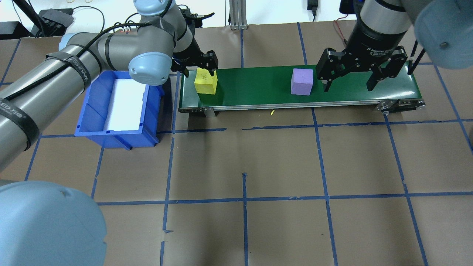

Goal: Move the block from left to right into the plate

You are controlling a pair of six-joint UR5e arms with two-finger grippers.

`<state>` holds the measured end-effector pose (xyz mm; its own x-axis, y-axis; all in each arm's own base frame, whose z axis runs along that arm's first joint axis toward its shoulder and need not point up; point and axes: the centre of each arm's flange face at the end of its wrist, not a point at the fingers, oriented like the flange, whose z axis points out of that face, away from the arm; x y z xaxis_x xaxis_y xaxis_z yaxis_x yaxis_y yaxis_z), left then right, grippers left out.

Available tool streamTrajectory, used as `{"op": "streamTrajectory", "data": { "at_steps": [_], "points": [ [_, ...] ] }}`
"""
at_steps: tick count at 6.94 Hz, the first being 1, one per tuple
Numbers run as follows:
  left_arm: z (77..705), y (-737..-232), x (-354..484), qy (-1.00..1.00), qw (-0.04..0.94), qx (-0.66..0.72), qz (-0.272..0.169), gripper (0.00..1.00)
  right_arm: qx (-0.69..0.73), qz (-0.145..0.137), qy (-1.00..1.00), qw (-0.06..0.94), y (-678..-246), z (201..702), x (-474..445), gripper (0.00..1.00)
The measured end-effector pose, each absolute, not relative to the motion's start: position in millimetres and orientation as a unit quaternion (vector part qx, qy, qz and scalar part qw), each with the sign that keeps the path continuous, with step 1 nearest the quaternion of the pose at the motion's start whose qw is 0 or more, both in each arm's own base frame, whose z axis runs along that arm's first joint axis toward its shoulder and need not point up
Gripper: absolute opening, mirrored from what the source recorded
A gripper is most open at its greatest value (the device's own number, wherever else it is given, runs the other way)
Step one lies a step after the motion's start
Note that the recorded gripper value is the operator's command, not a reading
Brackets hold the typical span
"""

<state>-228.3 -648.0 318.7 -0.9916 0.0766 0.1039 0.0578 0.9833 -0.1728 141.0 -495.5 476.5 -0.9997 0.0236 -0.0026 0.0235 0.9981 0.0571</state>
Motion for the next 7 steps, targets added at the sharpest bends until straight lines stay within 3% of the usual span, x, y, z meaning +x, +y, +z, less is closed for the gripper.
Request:
{"op": "streamTrajectory", "data": {
  "at_steps": [2,4,7],
  "points": [
    [373,-625,-209,-0.995,0.024,-0.038,0.086,1.0,0.013,0.038,0.999,0.003,-518,431,142,1.0],
    [411,-597,-166,-0.998,-0.018,-0.035,0.053,1.0,0.012,0.013,1.0,0.003,-529,385,142,1.0],
    [447,-540,-122,-0.999,-0.029,-0.009,0.022,1.0,0.027,-0.018,0.999,0.004,-557,365,124,1.0]
  ]
}}
